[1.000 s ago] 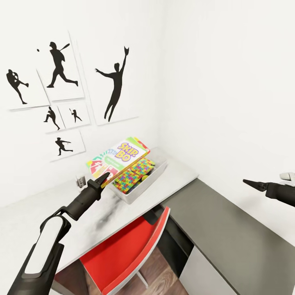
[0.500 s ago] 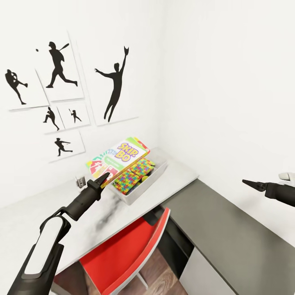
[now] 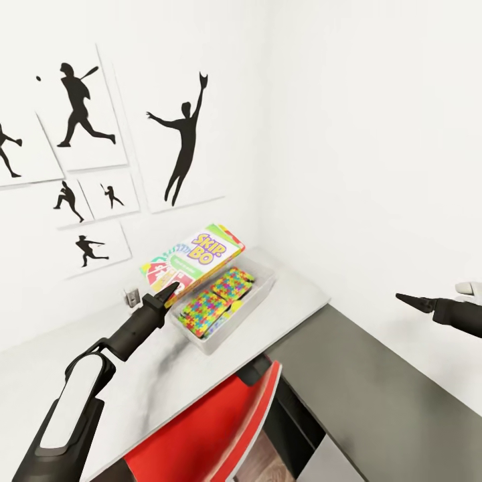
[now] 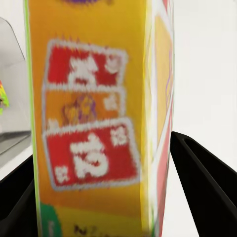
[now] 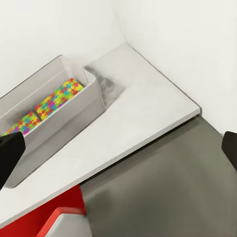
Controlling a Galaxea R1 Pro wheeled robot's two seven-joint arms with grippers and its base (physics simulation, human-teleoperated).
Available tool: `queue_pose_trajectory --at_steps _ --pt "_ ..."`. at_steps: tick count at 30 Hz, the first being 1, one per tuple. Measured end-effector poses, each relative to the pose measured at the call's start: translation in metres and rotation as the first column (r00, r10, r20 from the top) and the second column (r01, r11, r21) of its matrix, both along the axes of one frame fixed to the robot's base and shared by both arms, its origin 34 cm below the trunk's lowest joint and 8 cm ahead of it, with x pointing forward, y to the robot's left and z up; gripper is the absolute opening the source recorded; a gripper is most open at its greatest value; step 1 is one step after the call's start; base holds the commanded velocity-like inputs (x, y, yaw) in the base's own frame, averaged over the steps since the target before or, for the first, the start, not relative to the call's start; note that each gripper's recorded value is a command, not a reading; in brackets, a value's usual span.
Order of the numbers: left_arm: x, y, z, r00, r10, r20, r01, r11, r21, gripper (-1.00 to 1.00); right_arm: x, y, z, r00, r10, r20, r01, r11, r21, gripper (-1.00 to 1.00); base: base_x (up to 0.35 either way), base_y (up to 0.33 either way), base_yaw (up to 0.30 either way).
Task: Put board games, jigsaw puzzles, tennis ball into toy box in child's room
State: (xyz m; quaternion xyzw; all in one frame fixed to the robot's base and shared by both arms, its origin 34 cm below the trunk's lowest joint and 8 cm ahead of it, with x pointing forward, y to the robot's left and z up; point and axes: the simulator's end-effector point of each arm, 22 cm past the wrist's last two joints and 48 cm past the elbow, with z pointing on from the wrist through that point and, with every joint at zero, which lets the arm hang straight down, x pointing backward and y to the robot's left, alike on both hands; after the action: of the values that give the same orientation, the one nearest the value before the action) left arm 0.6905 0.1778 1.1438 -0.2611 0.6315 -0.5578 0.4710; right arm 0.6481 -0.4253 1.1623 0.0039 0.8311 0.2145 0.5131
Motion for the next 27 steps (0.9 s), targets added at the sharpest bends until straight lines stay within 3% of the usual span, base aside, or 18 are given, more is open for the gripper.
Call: queue_pose_trajectory --at_steps 27 --pt "0.003 0.017 -0.006 0.999 0.039 -0.023 -0.039 0.999 -0.008 -1.0 -0.001 -0.001 0.004 1.0 -0.005 0.007 0.005 1.0 0.003 1.0 0.012 0.0 -0.012"
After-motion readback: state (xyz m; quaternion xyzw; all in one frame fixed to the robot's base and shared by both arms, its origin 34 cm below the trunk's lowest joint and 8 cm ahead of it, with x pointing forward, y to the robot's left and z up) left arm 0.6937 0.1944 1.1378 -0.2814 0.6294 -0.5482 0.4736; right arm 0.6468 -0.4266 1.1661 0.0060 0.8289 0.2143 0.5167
